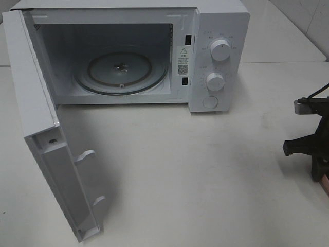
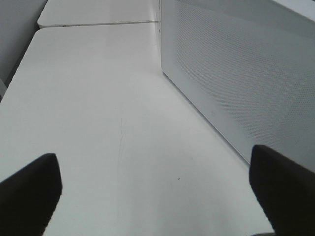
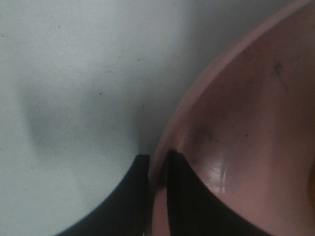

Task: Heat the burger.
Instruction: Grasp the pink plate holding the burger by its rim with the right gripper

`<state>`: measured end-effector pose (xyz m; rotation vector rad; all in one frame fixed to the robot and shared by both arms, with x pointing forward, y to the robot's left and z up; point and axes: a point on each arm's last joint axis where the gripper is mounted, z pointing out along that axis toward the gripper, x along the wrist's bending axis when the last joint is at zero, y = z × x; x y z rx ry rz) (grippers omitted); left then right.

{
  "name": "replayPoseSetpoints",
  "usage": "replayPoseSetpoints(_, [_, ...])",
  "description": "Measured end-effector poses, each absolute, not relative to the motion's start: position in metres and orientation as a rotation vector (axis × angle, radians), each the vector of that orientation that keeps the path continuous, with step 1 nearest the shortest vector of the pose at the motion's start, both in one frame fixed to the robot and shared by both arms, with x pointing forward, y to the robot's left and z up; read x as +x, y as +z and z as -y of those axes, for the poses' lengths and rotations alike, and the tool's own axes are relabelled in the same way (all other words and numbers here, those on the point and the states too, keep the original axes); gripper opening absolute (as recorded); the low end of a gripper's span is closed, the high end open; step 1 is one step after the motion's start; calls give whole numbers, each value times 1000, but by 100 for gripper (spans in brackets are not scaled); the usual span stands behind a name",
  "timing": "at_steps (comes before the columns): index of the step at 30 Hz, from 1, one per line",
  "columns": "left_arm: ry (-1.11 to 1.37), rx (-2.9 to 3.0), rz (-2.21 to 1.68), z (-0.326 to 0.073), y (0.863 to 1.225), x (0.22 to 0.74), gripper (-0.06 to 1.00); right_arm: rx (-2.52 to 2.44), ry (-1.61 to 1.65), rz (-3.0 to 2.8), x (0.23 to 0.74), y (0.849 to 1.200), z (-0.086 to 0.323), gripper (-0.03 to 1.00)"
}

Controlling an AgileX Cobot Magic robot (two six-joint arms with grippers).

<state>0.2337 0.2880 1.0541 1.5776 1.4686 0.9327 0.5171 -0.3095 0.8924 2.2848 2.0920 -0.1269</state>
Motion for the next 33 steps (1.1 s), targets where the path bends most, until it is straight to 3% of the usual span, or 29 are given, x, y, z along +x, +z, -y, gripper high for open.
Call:
replayPoseSetpoints(9, [933,1578,-1469,-288,1054,234,98,2217,-183,-2127,516,893,303,11])
replayPoseSetpoints(18, [933,1578,-1469,-288,1054,234,98,2055,-376,-2110,512,897,288,4])
replayPoseSetpoints(33, [933,1578,-1469,-288,1054,234,98,1910,-497,-2117,505,905,269,4])
